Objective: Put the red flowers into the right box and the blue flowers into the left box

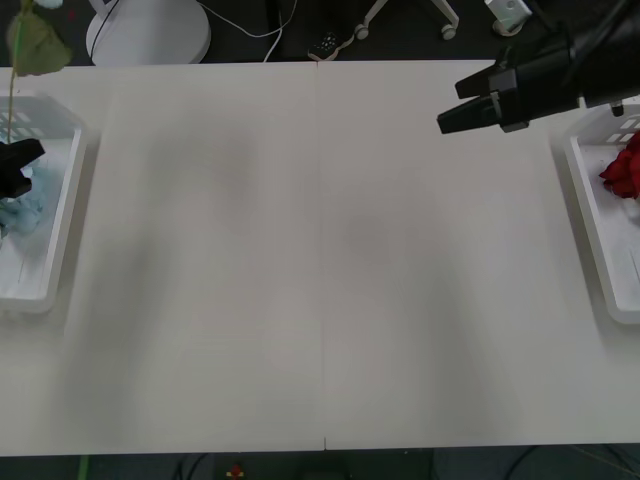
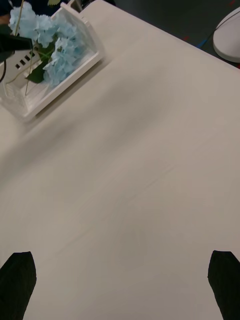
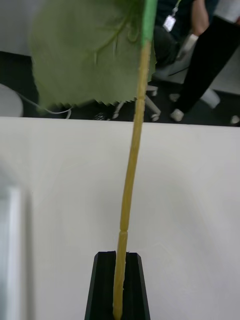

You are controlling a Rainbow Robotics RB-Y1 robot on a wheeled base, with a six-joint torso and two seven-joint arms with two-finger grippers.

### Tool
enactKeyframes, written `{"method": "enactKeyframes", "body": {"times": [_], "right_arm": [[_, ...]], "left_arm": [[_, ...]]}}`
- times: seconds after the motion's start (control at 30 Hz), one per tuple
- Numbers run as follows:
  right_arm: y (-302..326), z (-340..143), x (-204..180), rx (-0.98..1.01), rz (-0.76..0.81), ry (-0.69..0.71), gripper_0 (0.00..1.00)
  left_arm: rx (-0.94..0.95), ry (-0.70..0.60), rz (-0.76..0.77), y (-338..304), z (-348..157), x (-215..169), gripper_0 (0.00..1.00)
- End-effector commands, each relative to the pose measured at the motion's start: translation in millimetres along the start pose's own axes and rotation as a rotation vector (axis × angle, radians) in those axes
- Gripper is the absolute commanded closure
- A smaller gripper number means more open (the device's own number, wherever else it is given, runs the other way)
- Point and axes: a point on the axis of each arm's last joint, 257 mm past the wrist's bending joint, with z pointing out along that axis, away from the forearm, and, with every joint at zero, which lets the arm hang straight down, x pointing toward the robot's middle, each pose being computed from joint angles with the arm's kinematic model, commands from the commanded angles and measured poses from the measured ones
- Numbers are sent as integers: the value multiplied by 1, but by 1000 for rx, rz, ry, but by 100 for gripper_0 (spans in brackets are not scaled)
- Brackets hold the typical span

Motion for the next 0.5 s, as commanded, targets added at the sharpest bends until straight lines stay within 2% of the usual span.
{"method": "enactKeyframes", "body": {"times": [0.03,0.2,0.5], "right_arm": [[-4,-40,23,23,-227,58,0],[4,-58,38,17,-412,101,0],[23,-61,57,-6,-449,152,0]], "left_arm": [[-194,18,-62,67,-34,-48,100],[-455,55,-68,139,-79,-49,100],[-675,243,-84,196,-155,-8,100]]}}
